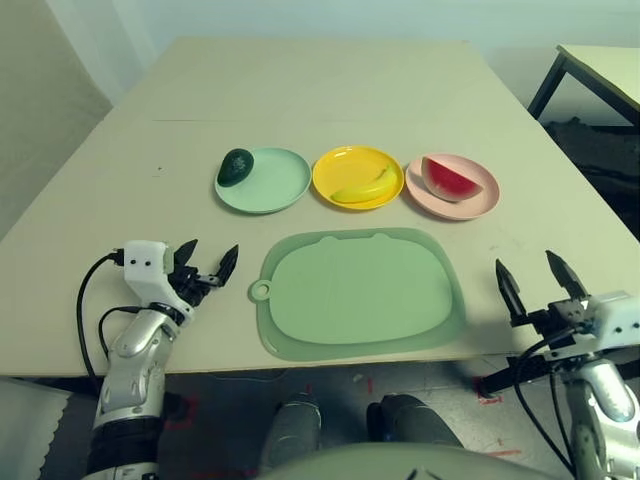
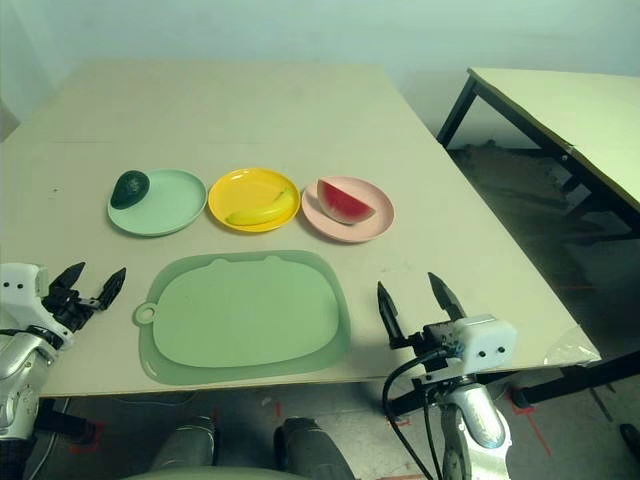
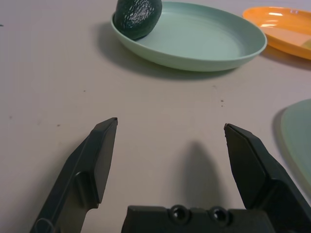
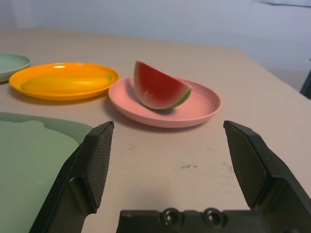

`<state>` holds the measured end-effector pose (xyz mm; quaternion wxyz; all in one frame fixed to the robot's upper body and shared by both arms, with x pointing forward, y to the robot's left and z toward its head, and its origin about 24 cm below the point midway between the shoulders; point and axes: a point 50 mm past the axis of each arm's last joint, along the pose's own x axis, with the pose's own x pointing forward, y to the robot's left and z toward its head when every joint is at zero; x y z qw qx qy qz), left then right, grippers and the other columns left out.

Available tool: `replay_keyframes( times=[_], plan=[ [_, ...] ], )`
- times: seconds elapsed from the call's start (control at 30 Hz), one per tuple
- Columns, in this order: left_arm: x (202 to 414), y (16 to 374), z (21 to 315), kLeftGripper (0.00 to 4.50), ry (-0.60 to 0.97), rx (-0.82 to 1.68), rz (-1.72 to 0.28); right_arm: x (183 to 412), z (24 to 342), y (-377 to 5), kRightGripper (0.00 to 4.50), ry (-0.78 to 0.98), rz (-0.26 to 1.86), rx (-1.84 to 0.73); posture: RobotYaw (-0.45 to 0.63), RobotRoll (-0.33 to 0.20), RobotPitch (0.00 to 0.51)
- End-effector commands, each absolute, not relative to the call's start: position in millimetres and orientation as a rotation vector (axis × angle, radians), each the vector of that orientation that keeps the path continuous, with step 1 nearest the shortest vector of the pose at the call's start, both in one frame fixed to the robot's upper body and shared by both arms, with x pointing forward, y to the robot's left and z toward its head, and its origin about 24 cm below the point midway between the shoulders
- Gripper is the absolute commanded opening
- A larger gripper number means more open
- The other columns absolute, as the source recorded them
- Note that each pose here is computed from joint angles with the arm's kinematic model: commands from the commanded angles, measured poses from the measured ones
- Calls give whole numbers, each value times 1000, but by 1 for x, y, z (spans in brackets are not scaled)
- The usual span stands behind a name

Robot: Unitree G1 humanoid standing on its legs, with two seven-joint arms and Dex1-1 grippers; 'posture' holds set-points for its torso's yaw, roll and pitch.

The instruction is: Place the fruits into color-matched plates.

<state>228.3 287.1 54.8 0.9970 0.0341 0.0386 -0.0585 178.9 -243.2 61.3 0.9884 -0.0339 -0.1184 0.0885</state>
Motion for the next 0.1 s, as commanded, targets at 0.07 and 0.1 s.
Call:
replay_keyframes(
  times=[0.07, 0.1],
  plan=[
    [228, 291, 59, 4441, 83, 96, -117, 177, 56, -237, 4500, -215, 192, -46, 130, 0, 99],
    [228, 292, 59, 4441, 78, 100, -114, 177, 56, -236, 4500, -216, 199, -48, 131, 0, 96]
  ],
)
